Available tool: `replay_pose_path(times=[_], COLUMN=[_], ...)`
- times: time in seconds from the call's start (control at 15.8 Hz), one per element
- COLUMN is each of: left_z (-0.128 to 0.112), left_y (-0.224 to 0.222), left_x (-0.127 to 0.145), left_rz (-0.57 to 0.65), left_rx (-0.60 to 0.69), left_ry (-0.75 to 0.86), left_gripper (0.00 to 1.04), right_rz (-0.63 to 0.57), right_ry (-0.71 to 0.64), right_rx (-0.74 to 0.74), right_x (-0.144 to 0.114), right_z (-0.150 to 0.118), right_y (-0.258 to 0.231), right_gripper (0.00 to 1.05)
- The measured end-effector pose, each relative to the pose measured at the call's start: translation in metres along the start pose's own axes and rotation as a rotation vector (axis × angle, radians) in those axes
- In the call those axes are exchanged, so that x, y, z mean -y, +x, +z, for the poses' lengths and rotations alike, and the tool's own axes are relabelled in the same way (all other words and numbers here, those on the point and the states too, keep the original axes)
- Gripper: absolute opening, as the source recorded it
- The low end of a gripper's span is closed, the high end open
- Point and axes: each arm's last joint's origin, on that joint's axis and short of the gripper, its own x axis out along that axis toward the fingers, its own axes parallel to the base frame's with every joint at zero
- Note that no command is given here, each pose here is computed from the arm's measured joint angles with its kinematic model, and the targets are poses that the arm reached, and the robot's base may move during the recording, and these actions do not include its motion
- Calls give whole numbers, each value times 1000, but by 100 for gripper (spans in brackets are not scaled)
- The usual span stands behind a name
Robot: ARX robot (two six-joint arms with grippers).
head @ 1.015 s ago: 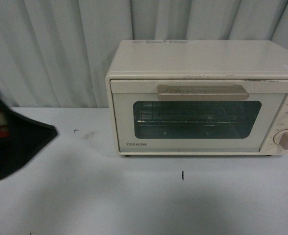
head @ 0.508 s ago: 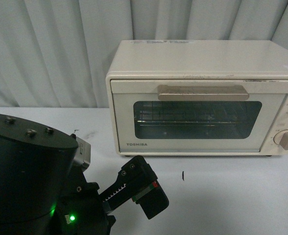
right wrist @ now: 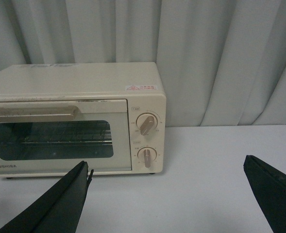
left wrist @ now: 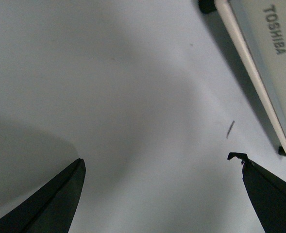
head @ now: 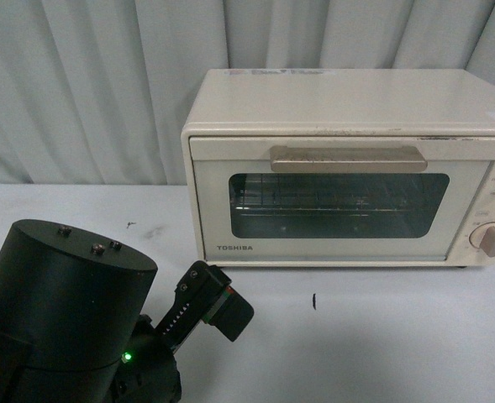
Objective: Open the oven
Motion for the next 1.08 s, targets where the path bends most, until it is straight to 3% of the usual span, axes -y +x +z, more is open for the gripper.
replay_pose_path(times=[0.44,1.08], left_z=[-5,-10], left_y=[5,4], left_x=[-3,-3], left_rz=[-35,-55], left_rx=[-41,-84], left_ry=[-130,-127], left_gripper=[98,98], right_rz=[0,0], right_ry=[0,0], right_rx=[0,0], right_x=[0,0], right_z=[0,0], right_y=[0,0], right_gripper=[98,98])
